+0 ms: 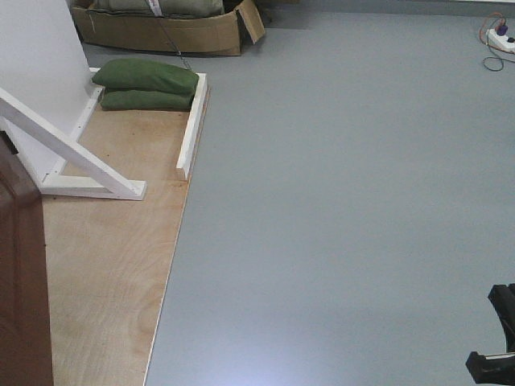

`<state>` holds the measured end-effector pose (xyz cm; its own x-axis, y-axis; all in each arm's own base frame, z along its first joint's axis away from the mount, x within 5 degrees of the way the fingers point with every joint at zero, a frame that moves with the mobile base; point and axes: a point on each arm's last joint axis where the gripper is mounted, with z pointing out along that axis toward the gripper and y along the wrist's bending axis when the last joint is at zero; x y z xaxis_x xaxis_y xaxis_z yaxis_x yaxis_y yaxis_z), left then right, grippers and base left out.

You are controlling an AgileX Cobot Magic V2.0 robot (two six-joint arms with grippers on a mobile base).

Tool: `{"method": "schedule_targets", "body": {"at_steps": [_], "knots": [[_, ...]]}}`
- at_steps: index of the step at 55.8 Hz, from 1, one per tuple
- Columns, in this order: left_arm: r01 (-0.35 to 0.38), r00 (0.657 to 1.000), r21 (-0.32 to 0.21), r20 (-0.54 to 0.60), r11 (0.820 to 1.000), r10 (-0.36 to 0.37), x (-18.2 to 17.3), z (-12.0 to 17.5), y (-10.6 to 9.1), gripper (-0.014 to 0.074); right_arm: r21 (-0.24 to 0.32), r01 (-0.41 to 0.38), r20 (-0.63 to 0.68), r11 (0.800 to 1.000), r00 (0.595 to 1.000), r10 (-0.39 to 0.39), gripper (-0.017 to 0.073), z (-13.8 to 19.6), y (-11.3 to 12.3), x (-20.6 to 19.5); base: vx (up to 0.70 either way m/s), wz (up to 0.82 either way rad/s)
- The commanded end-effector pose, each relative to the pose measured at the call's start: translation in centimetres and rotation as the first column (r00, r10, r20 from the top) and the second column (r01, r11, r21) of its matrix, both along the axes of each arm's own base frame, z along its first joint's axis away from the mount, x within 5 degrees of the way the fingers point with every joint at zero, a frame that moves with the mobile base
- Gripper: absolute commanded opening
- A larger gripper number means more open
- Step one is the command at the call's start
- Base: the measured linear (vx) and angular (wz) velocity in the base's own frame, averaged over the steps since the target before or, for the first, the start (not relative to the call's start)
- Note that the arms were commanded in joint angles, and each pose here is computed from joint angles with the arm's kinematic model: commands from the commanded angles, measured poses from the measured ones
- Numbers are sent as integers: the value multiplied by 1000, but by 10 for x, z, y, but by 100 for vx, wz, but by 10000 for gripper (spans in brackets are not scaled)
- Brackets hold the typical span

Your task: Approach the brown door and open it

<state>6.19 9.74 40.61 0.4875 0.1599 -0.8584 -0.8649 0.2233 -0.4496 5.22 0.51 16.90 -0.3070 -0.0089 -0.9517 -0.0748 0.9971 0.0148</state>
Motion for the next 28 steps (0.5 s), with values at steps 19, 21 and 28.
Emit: {"method": "schedule_targets", "body": {"at_steps": [19, 21, 28], "knots": [[-17, 994, 24, 110, 1000, 15, 40, 34, 8, -3, -6, 3, 84, 1000, 996, -2, 0, 6, 0, 2, 0, 0], [-20, 993, 20, 115, 1000, 18, 43, 36, 9, -3, -6, 3, 84, 1000, 996, -2, 0, 6, 0, 2, 0, 0], [-34, 989, -40, 142, 999, 39, 49, 40, 12, -3, -6, 3, 84, 1000, 996, -2, 0, 6, 0, 2, 0, 0]]}}
